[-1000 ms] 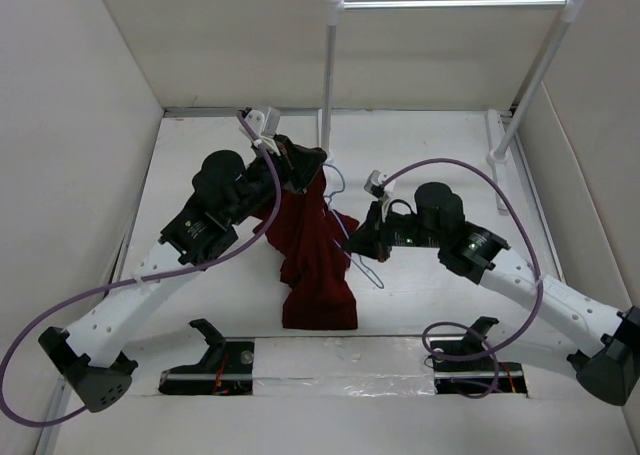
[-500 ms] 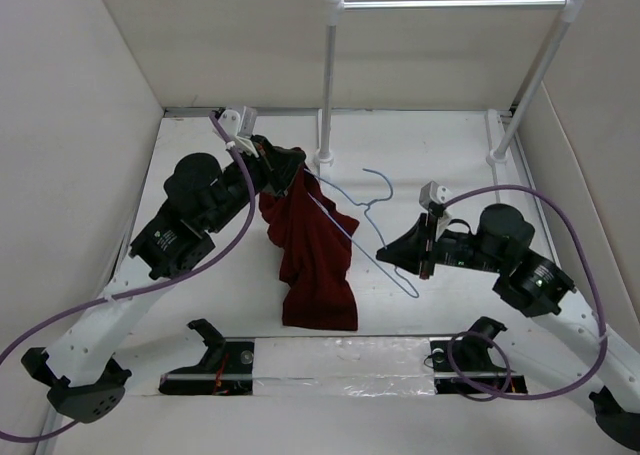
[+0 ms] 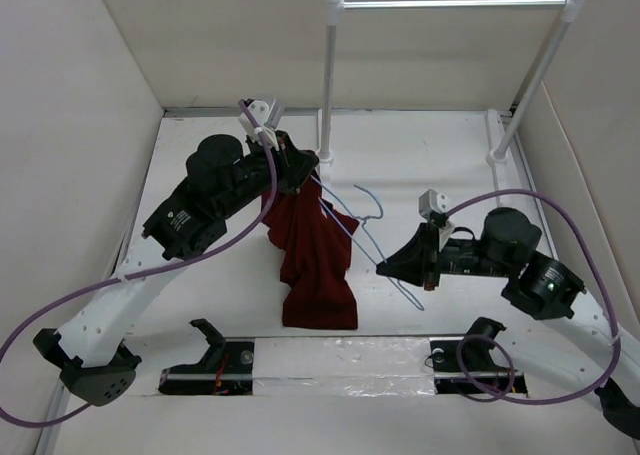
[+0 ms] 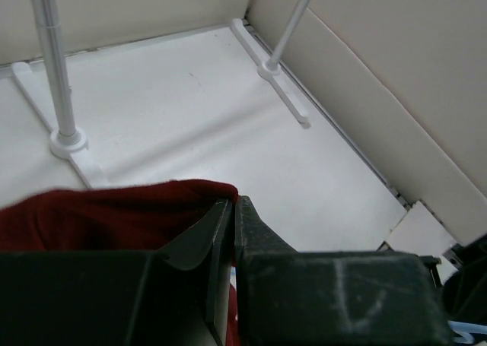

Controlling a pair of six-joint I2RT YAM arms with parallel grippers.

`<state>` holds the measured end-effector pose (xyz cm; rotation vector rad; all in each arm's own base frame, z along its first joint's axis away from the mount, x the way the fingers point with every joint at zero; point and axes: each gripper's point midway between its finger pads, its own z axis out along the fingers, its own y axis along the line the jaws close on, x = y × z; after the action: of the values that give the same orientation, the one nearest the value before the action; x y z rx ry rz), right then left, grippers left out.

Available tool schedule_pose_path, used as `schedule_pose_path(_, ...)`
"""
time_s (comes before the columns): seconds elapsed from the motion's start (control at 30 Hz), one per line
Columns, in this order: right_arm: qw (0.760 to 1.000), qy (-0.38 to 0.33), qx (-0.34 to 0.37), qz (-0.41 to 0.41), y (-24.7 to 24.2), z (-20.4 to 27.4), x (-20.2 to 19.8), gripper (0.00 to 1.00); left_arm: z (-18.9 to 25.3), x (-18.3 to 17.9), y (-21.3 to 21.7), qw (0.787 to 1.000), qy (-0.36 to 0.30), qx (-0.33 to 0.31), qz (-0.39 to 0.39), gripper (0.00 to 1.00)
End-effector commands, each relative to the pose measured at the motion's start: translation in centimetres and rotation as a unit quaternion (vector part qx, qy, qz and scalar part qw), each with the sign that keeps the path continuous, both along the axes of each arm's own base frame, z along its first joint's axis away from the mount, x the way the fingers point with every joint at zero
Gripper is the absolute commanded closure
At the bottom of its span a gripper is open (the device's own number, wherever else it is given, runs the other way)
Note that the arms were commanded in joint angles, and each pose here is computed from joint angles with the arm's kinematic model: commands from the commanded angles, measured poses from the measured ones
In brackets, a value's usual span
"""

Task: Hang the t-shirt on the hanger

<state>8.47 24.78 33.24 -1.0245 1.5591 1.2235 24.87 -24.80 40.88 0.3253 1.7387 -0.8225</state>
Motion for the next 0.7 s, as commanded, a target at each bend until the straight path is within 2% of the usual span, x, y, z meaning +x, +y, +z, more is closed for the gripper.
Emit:
schedule_pose_path(0.0,0.998,-0.037,0.047,0.035,2.7,2.9,0.9,1.00,2.6,-1.8,-1.8,0.996,-0.030,-0.024,-0.074,1.00)
schedule_pose_path(0.07,0.996,-0.037,0.056,0.059,4.4,2.8,2.0,1.00,2.8,-2.4,-2.3,0.994,-0.034,-0.023,-0.098,1.00)
schedule_pose_path(0.23,0.997,-0.027,0.063,0.027,4.3,1.8,6.2,1.00,3.9,-4.6,-2.8,0.987,-0.046,-0.034,-0.153,1.00)
schedule_pose_path(0.27,0.990,-0.081,0.107,0.031,4.1,3.9,6.6,1.00,3.7,-4.8,-2.8,0.986,-0.045,-0.035,-0.157,1.00)
schedule_pose_path(0.33,0.989,-0.074,0.124,0.014,3.4,3.1,7.8,1.00,4.3,-5.6,-2.5,0.984,-0.055,-0.048,-0.165,1.00)
schedule_pose_path(0.37,0.984,-0.098,0.145,0.019,3.2,4.0,7.7,1.00,3.8,-5.7,-2.4,0.984,-0.050,-0.050,-0.164,1.00)
schedule_pose_path(0.57,0.972,-0.127,0.196,-0.013,2.0,7.3,8.3,1.00,2.8,-6.1,-1.6,0.986,-0.046,-0.067,-0.149,1.00)
schedule_pose_path(0.67,0.972,-0.118,0.204,0.002,3.2,7.8,8.9,1.00,2.3,-6.4,-2.1,0.983,-0.041,-0.065,-0.166,1.00)
